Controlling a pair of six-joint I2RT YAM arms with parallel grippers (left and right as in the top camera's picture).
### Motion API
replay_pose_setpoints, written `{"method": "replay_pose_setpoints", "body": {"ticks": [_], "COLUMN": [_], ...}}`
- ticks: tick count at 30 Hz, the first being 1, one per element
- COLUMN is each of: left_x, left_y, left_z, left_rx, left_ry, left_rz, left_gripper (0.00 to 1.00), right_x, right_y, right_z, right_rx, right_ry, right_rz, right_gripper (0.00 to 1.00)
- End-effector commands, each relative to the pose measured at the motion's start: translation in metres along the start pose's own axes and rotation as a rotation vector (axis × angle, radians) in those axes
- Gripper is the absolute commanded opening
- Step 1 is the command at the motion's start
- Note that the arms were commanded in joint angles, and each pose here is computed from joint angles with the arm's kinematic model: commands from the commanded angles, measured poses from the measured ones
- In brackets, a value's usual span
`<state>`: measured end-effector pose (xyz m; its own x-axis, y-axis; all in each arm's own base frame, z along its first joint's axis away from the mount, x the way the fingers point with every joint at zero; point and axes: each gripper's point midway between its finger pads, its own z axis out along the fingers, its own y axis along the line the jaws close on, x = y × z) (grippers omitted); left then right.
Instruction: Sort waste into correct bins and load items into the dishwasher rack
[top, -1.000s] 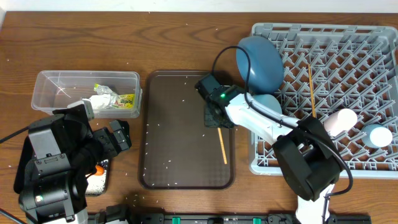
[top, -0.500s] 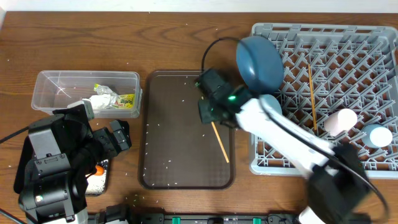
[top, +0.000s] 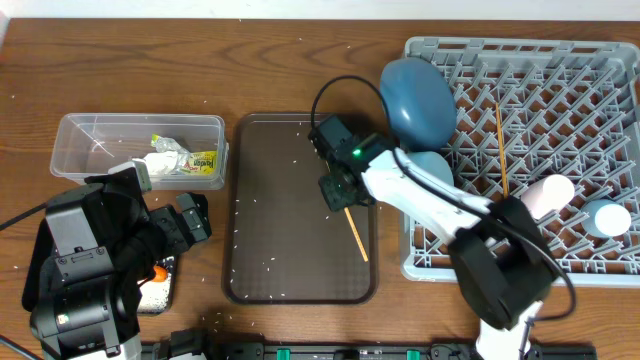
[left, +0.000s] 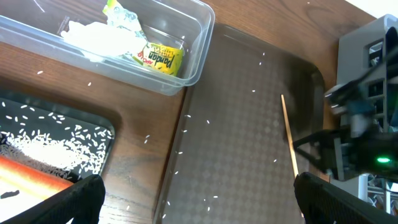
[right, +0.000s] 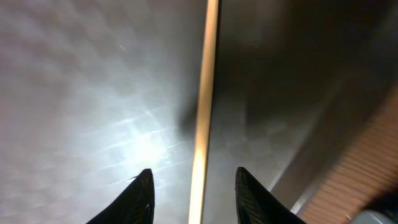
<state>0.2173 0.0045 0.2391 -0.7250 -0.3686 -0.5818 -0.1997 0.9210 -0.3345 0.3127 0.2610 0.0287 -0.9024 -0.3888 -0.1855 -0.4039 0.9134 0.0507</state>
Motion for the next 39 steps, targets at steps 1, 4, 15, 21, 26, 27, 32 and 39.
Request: {"method": "replay_pose_setpoints", "body": {"ticks": [1,4,15,21,26,27,32,39], "left_x": [-0.004,-0.005,-0.004,-0.004,-0.005,-0.004,-0.004,-0.005], "left_y": [-0.005,-0.005,-0.005,-0.005,-0.005,-0.005,-0.005,-0.005], "left_z": [-0.005,-0.005,-0.005,-0.005,-0.005,-0.005,-0.005,-0.005], "left_rx": [0.018,0.018,0.018,0.018,0.018,0.018,0.018,0.018], "left_ry": [-0.015,-0.016,-0.015,-0.015,-0.016,-0.015,-0.015,-0.016], "left_rz": [0.026,0.026,0.026,0.026,0.026,0.026,0.026,0.026], "left_gripper": [0.98,0.98,0.98,0.98,0.98,0.98,0.98,0.98], "right_x": [0.005,0.010,-0.003,-0.033,-0.044,-0.045,-0.044,-0.017], "right_y": [0.000,0.001,-0.004,-0.003,-0.015,-0.022,-0.047,-0.004], "right_z": [0.015,0.022,0.011,-0.058,-0.114,-0.128,-0.158,-0.101], "right_rx": [-0.016,-0.023,-0.033,-0.070,-0.081,-0.080,-0.075,-0.108], "right_ry": [0.036,0.061,0.022,-0.161,-0.295,-0.324,-0.380,-0.193], "right_rz": [-0.068,-0.077,-0.041,-0.028,-0.003,0.014,0.037,-0.076], "right_gripper": [0.38,0.32,0.01,0.01,0.01,0.01,0.01,0.16]}}
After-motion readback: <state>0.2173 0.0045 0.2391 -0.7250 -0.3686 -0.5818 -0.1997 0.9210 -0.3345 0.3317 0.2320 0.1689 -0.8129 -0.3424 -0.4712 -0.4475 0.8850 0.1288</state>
